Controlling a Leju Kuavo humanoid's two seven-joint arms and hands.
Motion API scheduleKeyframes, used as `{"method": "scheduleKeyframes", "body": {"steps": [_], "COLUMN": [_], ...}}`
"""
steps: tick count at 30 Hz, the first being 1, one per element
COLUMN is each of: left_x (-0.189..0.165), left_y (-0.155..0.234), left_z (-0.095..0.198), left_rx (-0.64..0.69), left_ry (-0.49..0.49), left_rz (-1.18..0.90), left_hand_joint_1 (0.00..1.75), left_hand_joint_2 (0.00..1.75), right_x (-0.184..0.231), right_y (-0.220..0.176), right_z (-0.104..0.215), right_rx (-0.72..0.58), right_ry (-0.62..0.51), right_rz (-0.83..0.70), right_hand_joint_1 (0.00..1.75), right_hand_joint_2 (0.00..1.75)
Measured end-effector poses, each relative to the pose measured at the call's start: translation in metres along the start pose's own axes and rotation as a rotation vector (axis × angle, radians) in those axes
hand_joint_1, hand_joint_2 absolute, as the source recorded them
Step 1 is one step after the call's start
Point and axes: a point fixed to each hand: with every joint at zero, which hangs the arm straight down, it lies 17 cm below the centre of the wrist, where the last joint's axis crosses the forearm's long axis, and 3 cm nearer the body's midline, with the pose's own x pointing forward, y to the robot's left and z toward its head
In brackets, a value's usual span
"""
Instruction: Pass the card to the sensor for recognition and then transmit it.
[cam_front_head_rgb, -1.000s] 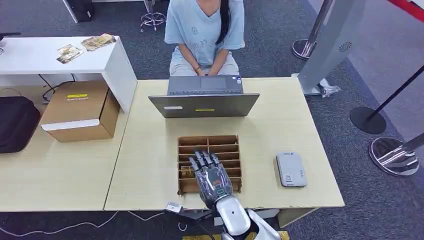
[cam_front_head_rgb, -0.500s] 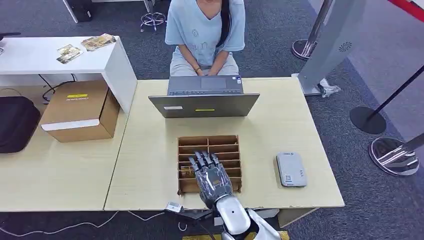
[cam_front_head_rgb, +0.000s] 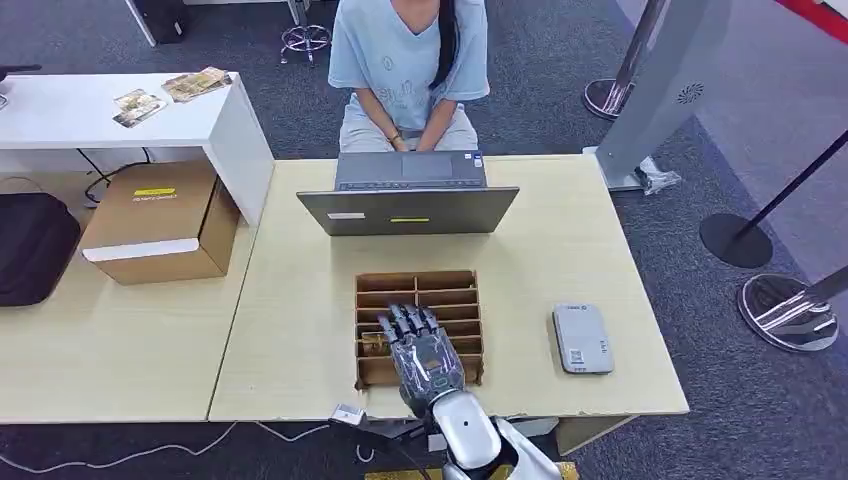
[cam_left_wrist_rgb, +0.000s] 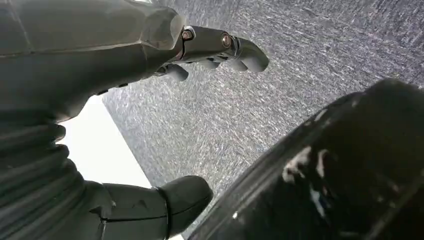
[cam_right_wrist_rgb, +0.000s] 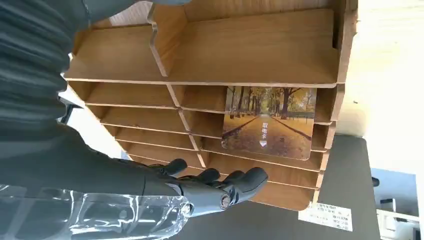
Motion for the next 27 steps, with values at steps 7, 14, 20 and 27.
{"method": "scheduleKeyframes", "body": {"steps": [7,14,20,27], "left_x": [0.0007,0.0003,0.0000,0.0001], "left_y": [-0.0041,-0.0065,-0.0066,-0.0066], "left_z": [0.0006,0.0009,0.0009,0.0010], "left_rx": [-0.024,-0.039,-0.041,-0.040], "left_ry": [0.005,0.010,0.011,0.011], "left_rz": [0.073,0.121,0.122,0.122], "left_hand_joint_1": [0.00,0.00,0.00,0.00], "left_hand_joint_2": [1.75,1.75,1.75,1.75], "right_x": [0.0001,0.0001,0.0006,0.0009], "right_y": [0.0010,0.0012,0.0006,0.0017], "right_z": [0.0005,0.0006,0.0008,0.0014], "right_rx": [0.003,0.004,0.003,0.006], "right_ry": [0.000,0.000,0.000,0.000], "right_rz": [0.000,0.000,-0.001,-0.001], "right_hand_joint_1": [0.00,0.00,0.00,0.07], "right_hand_joint_2": [1.75,1.75,1.75,1.75]}}
